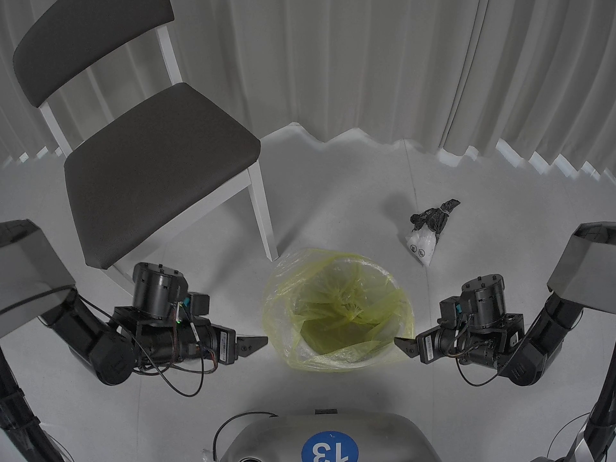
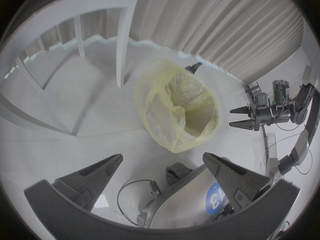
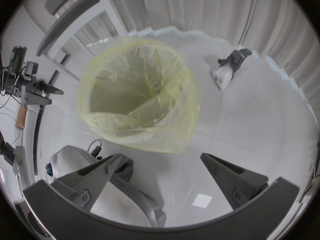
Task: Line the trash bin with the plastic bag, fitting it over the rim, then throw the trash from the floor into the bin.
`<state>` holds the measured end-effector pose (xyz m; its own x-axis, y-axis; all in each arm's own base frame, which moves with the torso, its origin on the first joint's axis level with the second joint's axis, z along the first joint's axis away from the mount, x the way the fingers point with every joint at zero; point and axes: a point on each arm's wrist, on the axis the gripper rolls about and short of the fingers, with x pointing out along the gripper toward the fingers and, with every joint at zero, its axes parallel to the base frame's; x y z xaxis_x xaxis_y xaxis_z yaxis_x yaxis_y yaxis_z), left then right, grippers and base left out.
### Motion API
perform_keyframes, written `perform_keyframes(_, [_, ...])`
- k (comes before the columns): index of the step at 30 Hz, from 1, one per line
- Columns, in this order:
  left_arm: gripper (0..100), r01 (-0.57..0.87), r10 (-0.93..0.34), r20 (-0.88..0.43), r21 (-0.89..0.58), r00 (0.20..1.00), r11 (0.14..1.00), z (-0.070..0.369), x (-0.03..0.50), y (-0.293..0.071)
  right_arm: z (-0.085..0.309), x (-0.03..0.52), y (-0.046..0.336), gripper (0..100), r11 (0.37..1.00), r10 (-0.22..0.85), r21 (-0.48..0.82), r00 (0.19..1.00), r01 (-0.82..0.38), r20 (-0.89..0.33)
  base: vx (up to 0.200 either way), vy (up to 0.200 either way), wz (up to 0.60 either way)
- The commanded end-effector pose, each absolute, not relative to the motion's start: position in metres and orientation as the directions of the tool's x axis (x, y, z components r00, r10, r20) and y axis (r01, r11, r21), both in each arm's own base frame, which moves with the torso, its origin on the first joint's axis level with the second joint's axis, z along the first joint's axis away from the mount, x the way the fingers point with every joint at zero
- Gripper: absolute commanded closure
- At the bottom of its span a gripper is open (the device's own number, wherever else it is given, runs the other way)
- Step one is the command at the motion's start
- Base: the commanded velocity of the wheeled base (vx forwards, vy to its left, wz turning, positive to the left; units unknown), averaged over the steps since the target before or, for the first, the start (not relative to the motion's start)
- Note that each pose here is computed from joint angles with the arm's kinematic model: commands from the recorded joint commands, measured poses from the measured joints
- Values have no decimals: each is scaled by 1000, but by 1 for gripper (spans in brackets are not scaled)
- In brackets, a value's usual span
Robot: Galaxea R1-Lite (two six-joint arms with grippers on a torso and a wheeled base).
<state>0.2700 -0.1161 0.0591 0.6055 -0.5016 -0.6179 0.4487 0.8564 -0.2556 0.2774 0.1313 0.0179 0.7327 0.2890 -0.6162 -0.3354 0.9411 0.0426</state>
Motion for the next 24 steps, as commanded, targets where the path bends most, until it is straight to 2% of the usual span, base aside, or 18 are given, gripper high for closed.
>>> perform_keyframes(1, [0, 435, -507, -511, -263, 694, 861, 96, 272, -109, 23, 282, 122, 0, 950, 272, 38, 768, -309, -580, 0, 0, 0])
perform_keyframes(8, [0, 416, -500, -480, -277, 721, 866, 106, 275, -112, 23, 291, 107, 0, 955, 239, -19, 801, -298, -550, 0, 0, 0])
perform_keyframes(13, [0, 387, -474, -473, -275, 743, 880, 102, 309, -133, 21, 291, 98, 0, 960, 220, -22, 803, -278, -554, 0, 0, 0])
perform_keyframes(19, [0, 376, -463, -561, -271, 686, 886, 79, 348, -157, 25, 293, 97, 0, 962, 222, -19, 821, -273, -525, 0, 0, 0])
perform_keyframes(24, [0, 345, -420, -585, -242, 694, 907, 54, 378, -167, 25, 293, 96, 0, 963, 220, -19, 822, -270, -525, 0, 0, 0])
